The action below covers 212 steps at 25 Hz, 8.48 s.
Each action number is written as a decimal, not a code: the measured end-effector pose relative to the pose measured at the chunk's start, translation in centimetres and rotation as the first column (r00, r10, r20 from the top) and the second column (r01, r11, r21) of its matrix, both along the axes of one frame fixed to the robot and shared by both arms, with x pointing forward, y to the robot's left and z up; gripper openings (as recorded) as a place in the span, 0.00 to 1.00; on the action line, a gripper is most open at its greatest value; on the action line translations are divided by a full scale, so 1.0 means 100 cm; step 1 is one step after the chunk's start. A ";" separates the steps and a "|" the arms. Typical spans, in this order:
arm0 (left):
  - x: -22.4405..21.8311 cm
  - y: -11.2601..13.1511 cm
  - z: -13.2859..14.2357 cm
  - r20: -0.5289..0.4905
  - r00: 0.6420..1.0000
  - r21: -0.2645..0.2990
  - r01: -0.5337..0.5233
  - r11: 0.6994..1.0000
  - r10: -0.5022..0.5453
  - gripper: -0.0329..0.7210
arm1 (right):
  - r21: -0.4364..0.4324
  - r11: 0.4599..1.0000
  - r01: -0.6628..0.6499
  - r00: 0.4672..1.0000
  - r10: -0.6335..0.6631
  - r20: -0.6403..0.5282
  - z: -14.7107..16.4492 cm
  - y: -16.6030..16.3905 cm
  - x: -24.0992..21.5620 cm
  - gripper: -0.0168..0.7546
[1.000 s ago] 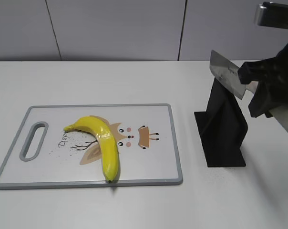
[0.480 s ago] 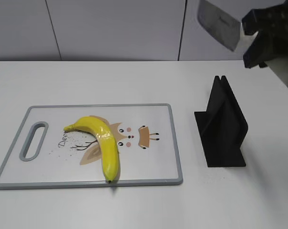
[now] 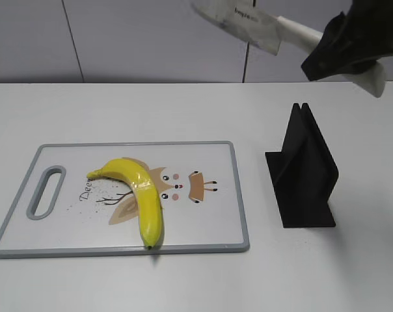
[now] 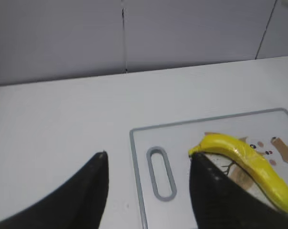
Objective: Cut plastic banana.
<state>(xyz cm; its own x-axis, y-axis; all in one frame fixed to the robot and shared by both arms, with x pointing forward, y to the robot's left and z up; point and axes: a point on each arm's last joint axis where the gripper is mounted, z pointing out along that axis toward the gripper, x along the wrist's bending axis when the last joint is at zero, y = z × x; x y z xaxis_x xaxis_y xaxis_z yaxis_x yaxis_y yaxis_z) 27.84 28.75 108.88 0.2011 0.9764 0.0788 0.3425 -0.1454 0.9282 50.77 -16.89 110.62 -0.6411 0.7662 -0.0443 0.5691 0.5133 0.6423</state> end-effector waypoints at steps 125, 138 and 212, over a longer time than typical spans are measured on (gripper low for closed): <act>0.253 -0.141 -0.038 -0.551 0.568 0.335 0.821 0.462 -0.612 0.90 | -0.092 0.667 -0.740 0.673 0.729 -0.129 -0.076 0.068 0.084 0.27; 0.229 -0.129 0.025 -0.398 0.652 0.450 0.752 0.482 -0.645 0.88 | -0.166 0.683 -0.711 0.703 0.683 -0.198 -0.080 0.059 0.087 0.27; -0.045 0.011 -0.041 -0.124 0.980 0.026 -0.153 0.988 0.155 0.75 | 0.136 0.777 0.615 0.773 -0.559 -0.300 -0.028 -0.038 -0.059 0.27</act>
